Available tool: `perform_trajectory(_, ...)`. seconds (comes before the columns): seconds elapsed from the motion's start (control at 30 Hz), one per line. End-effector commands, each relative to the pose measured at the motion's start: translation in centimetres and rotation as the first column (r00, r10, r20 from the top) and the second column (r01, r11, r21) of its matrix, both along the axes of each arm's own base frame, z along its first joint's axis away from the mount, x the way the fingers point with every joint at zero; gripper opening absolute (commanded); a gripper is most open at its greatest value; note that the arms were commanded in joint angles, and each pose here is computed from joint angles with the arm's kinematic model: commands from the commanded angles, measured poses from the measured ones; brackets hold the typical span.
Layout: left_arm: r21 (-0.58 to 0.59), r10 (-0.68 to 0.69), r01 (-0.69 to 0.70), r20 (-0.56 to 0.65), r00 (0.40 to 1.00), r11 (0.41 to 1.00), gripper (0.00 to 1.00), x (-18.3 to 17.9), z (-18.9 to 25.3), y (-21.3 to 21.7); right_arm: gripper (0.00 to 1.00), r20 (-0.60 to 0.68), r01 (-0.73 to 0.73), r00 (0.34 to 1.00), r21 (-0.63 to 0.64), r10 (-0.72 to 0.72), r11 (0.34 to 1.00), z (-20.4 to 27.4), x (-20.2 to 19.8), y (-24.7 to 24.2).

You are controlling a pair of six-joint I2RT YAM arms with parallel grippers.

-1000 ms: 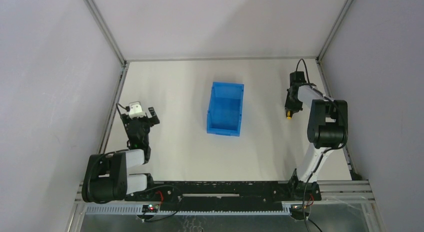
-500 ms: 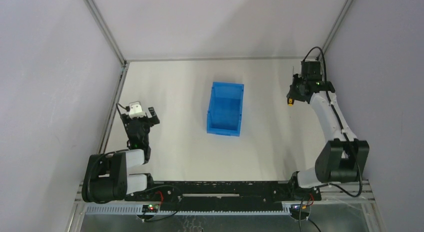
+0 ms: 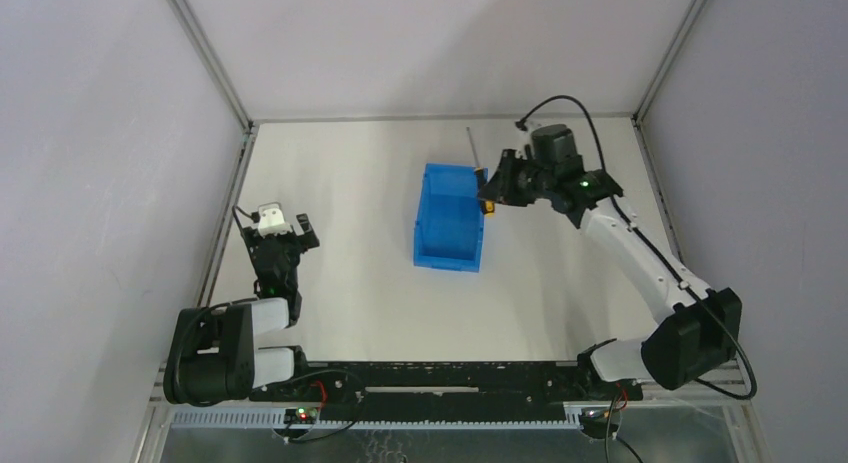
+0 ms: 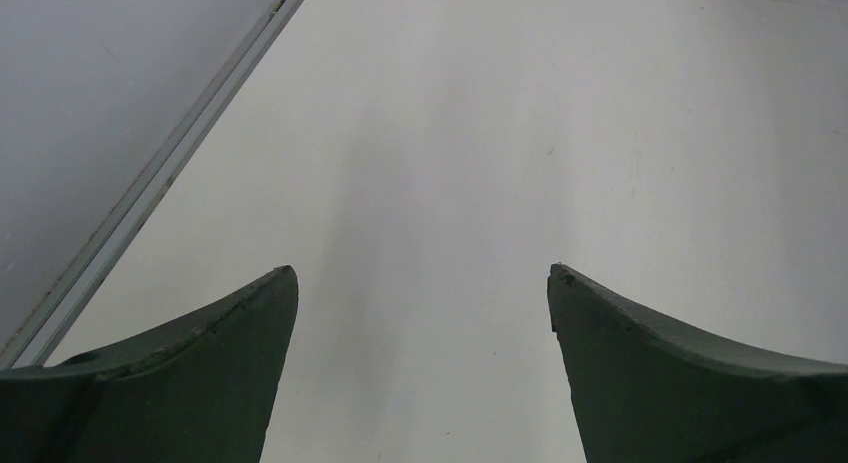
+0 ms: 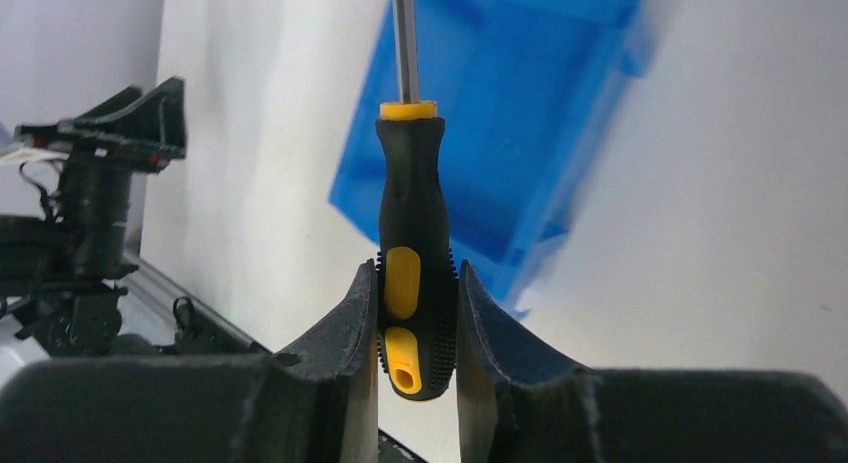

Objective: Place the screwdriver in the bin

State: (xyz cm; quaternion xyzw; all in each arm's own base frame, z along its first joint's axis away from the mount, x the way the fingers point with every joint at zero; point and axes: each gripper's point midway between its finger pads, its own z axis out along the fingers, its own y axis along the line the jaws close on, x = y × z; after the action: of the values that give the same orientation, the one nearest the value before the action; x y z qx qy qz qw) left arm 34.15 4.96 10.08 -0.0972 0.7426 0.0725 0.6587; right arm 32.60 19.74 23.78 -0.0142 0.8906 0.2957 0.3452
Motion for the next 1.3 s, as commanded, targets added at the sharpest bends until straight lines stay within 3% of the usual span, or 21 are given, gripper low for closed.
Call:
perform_trajectory(0.0, 0.024, 0.0, -0.003, 0.107, 0.994, 1.0, 1.0, 1.3, 3.4, 0.1, 0.11, 0.06, -0.02, 0.998, 0.068, 0.016, 0.998, 1.5, 1.1, 4.5)
perform_trajectory(0.17, 0.024, 0.0, -0.003, 0.107, 0.994, 1.0, 1.0, 1.2, 3.4, 0.1, 0.13, 0.081, 0.04, 0.996, -0.121, -0.03, 0.992, -2.9, 2.1, 6.2)
perform_trajectory(0.37, 0.024, 0.001, -0.003, 0.107, 0.994, 1.0, 1.0, 1.2, 3.4, 0.1, 0.16, 0.08, 0.088, 0.995, -0.344, -0.064, 0.935, -9.2, 3.1, 6.8)
perform_trajectory(0.6, 0.024, 0.001, -0.003, 0.106, 0.994, 1.0, 1.0, 1.2, 3.4, 0.2, 0.18, 0.032, 0.023, 0.999, -0.472, -0.009, 0.881, -14.7, 2.2, 8.2)
perform_trajectory(0.8, 0.024, 0.0, -0.003, 0.108, 0.994, 1.0, 1.0, 1.3, 3.4, 0.1, 0.26, 0.014, 0.02, 1.0, -0.521, -0.015, 0.853, -17.1, 2.0, 8.4)
perform_trajectory(0.97, 0.024, 0.002, -0.004, 0.106, 0.994, 1.0, 1.0, 1.2, 3.4, 0.2, 0.48, 0.005, 0.031, 0.999, -0.525, -0.034, 0.85, -17.5, 1.8, 8.2)
perform_trajectory(1.1, 0.024, 0.0, -0.003, 0.107, 0.994, 1.0, 1.0, 1.3, 3.4, 0.1, 0.58, 0.015, 0.023, 1.0, -0.49, -0.018, 0.872, -16.1, 1.7, 8.8)
perform_trajectory(1.27, 0.024, 0.0, -0.003, 0.107, 0.994, 1.0, 1.0, 1.3, 3.4, 0.1, 0.6, 0.086, 0.02, 0.996, -0.403, 0.016, 0.915, -11.5, 1.5, 10.0)
